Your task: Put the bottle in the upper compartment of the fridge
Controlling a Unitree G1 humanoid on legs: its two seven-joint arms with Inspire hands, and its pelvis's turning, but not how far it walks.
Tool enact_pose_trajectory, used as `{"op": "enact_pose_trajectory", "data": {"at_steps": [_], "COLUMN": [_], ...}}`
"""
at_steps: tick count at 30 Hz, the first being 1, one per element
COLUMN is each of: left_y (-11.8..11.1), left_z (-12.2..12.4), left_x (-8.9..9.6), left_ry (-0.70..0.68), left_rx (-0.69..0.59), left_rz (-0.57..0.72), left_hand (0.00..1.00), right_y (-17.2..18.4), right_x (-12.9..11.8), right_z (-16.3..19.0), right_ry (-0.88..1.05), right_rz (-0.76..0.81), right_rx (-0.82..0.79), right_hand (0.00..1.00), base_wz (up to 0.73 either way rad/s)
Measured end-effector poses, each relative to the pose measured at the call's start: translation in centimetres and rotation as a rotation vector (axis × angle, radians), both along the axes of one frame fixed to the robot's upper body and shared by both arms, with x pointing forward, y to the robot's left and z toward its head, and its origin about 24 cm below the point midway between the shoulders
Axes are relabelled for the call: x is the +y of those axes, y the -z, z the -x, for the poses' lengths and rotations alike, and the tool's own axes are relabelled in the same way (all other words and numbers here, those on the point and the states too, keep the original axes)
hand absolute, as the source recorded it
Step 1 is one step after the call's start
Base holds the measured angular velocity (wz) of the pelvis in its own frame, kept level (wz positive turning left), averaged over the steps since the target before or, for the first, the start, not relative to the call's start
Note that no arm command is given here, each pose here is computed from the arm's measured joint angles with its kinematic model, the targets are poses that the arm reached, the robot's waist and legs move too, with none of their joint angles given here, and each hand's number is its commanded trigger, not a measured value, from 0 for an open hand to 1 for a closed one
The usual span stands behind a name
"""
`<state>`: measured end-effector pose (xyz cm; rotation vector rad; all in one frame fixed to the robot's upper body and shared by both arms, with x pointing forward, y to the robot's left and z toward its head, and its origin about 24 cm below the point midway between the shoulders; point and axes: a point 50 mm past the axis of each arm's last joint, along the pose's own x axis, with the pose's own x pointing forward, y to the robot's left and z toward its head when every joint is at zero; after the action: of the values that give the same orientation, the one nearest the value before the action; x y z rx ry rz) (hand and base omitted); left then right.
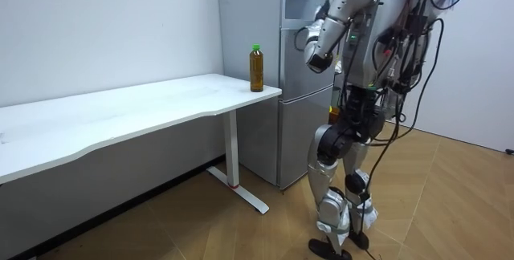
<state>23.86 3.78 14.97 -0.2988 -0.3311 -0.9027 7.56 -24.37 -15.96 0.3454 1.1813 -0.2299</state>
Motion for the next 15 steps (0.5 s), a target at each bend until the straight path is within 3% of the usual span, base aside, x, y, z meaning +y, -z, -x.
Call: {"op": "enact_pose_trajectory", "data": {"at_steps": [7,15], "left_y": [-0.4,0.0], "left_z": [0.5,1.1], "left_x": [-2.8,-3.6], "left_ry": [0.213,0.315], "left_rx": [-0.057,-0.079], "left_rz": [-0.051,-0.080], "left_hand": [0.00,0.00], "right_y": [-0.1,-0.1], "right_x": [-0.2,-0.1], "right_z": [-0.3,-0.5], "right_ry": [0.013,0.012], "right_rz": [0.002,0.010], "right_rx": [-0.009,-0.011], "right_hand": [0.00,0.00], "base_wz": [-0.14,-0.04]}}
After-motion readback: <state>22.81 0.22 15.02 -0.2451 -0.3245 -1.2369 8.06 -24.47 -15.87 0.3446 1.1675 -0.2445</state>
